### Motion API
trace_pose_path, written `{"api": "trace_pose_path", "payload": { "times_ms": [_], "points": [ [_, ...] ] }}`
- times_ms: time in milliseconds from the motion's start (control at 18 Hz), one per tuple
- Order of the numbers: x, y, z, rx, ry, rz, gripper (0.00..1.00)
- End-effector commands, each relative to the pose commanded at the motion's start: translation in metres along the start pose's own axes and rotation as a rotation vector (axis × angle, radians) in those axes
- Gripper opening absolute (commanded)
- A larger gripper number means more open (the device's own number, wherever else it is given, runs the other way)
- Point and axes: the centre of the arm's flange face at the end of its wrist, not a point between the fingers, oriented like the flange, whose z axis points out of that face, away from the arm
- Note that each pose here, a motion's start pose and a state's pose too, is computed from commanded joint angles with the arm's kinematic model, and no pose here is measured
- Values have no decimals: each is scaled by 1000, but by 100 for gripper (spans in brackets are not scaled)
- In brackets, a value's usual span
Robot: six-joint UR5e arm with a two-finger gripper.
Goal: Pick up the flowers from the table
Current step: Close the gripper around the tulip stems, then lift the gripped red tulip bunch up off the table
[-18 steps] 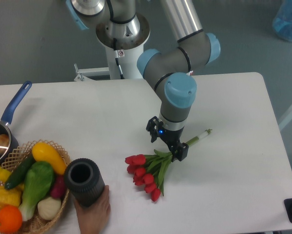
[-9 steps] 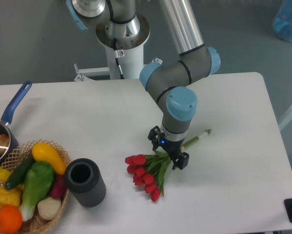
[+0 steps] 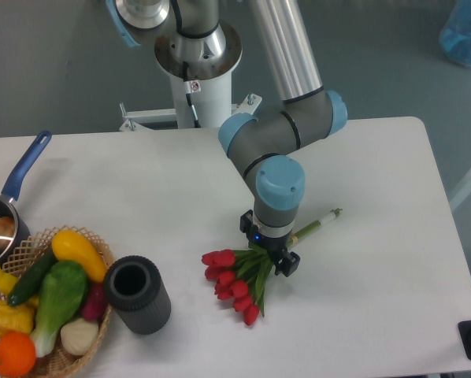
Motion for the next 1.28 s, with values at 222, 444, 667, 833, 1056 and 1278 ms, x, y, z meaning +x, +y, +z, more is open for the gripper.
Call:
{"api": "trace_pose_path", "payload": {
  "times_ms": [222,444,667,833,1056,1278],
  "points": [
    [-2,-3,-13,36,-11,-76,0],
    [-8,-7,-23,55,-33,-129,0],
    [-11,-1,-62,66,-97,-148,0],
    [-25,21,-111,77,-158,-190,0],
    [-34,20,-139,71,-132,-208,0],
    [-38,17,-183,96,-194,-192,0]
  ]
}}
